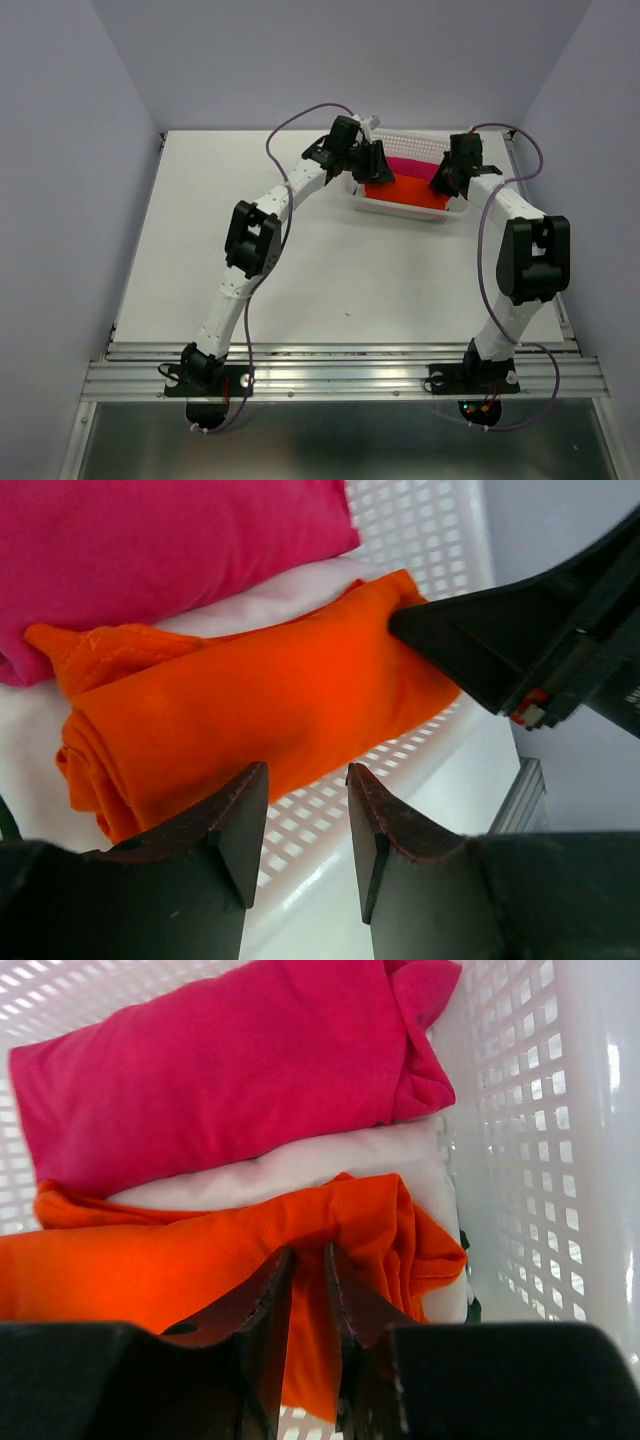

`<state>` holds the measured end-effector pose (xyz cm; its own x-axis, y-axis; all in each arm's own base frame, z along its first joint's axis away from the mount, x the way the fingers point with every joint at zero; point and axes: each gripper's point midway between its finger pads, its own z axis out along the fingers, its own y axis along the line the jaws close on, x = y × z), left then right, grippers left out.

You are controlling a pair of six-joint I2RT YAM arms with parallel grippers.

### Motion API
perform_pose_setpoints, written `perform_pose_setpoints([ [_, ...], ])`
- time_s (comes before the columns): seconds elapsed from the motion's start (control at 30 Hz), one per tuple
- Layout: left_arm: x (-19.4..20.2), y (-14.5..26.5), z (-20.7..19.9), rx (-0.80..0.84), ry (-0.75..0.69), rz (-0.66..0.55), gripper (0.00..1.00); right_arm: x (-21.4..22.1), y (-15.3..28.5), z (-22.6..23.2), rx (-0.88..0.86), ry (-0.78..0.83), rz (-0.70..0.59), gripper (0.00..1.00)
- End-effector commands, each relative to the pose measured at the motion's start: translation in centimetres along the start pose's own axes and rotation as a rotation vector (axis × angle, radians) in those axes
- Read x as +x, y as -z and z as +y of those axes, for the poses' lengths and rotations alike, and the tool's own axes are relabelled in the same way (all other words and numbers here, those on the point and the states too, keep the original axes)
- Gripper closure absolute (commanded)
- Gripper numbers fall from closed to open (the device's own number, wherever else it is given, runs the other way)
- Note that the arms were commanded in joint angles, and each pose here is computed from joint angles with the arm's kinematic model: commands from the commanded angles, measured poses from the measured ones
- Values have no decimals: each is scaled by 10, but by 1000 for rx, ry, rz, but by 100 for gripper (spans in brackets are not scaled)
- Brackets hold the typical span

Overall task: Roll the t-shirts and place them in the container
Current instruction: Reset both arms

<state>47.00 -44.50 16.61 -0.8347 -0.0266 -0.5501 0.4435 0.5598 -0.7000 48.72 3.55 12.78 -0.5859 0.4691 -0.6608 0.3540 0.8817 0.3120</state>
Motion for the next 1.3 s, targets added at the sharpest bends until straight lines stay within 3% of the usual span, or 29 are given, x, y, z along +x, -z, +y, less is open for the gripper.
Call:
perform_pose_setpoints([
  [0.0, -13, -11, -5, 30, -13, -48, 53, -8, -12, -3, 26, -20, -25, 76],
  [0.27, 6, -5, 4, -4, -21, -1, 54, 11, -16, -15, 47, -8, 7, 76],
  [0.47, -15, 20, -29, 32, -63, -41, 54, -27, 17, 3, -3, -10, -80, 75],
  [0.6, -36, 48, -67, 88, -112, -90, 53, -67, 63, 19, -51, -13, -179, 60],
  [0.73, -47, 76, -92, 100, -158, -132, 53, -80, 93, 25, -78, -4, -207, 56],
  [0.83, -53, 102, -101, 55, -193, -173, 48, -82, 119, 30, -113, 15, -204, 34],
  [0.87, -49, 107, -92, 2, -187, -172, 48, -84, 131, 32, -130, 23, -213, 19],
  [0.97, -50, 141, -97, -77, -233, -203, 44, -71, 146, 27, -137, 32, -185, 0],
  [1.07, -38, 172, -79, -216, -253, -223, 40, -59, 167, 16, -131, 46, -184, 0],
  [1.1, -44, 197, -83, -261, -268, -281, 38, -52, 171, 11, -121, 51, -170, 0],
  [1.27, -28, 246, -69, -377, -277, -379, 34, -20, 202, -16, -99, 68, -180, 0],
])
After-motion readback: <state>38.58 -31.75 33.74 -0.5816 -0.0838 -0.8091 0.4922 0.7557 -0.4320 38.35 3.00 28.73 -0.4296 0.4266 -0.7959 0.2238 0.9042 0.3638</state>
